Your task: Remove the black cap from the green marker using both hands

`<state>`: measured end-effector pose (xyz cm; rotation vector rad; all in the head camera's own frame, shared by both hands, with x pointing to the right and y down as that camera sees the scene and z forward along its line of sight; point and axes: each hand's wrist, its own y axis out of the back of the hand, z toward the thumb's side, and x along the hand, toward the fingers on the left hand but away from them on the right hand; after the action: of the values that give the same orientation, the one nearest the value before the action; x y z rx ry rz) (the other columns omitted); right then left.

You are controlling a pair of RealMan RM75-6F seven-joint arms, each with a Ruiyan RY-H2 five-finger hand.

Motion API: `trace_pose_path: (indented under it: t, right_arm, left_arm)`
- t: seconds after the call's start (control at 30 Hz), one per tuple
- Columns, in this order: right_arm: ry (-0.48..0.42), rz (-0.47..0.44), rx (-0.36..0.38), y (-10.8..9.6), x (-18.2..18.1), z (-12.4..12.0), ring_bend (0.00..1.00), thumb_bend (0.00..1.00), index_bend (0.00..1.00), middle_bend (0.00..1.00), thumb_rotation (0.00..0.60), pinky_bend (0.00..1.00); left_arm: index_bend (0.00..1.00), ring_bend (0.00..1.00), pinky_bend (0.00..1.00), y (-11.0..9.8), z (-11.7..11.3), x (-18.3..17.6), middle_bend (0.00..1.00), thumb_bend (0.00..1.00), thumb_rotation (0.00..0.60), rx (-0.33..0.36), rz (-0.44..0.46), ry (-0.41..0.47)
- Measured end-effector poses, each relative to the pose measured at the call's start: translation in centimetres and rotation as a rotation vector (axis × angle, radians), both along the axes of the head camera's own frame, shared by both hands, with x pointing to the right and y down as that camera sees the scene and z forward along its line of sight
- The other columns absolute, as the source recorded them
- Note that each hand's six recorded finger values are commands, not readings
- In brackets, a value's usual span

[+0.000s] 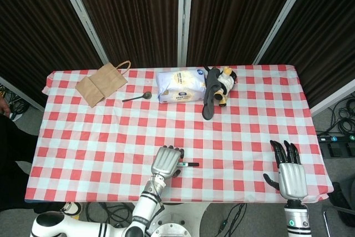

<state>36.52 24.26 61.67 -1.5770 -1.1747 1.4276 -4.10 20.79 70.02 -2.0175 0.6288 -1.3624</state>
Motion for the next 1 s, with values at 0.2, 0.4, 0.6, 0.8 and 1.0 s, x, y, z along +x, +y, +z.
trace_pose_path:
  t: [0.2, 0.4, 0.6, 0.8, 1.0]
  right_arm:
    - [-0.001, -0.001, -0.004, 0.1, 0.0, 0.2, 0.0, 0.02, 0.08, 0.13, 0.6, 0.0]
    - [-0.001, 0.001, -0.008, 0.2, 0.1, 0.3, 0.0, 0.02, 0.08, 0.13, 0.6, 0.0]
    - [-0.002, 0.0, -0.009, 0.2, 0.0, 0.3, 0.0, 0.02, 0.08, 0.13, 0.6, 0.0]
    - [-0.001, 0.0, -0.01, 0.2, 0.0, 0.4, 0.0, 0.02, 0.08, 0.13, 0.6, 0.0]
    - [-0.001, 0.001, -0.015, 0.3, 0.0, 0.5, 0.0, 0.02, 0.08, 0.13, 0.6, 0.0]
  left_arm:
    - [0.46, 0.42, 0.47, 0.0, 0.6, 0.4, 0.49, 0.23, 0.6, 0.011, 0.023, -0.028]
    - [0.48, 0.43, 0.48, 0.2, 1.7, 0.0, 0.5, 0.26, 0.6, 0.007, 0.031, -0.066]
    - [0.48, 0.43, 0.48, 0.5, 2.7, -0.6, 0.5, 0.26, 0.6, -0.024, 0.023, -0.09]
    - [0.49, 0.44, 0.49, 0.5, 3.1, -0.6, 0.51, 0.26, 0.6, -0.025, 0.022, -0.097]
    - [0.51, 0.46, 0.5, 0.4, 3.3, -0.7, 0.53, 0.28, 0.6, -0.025, 0.022, -0.109]
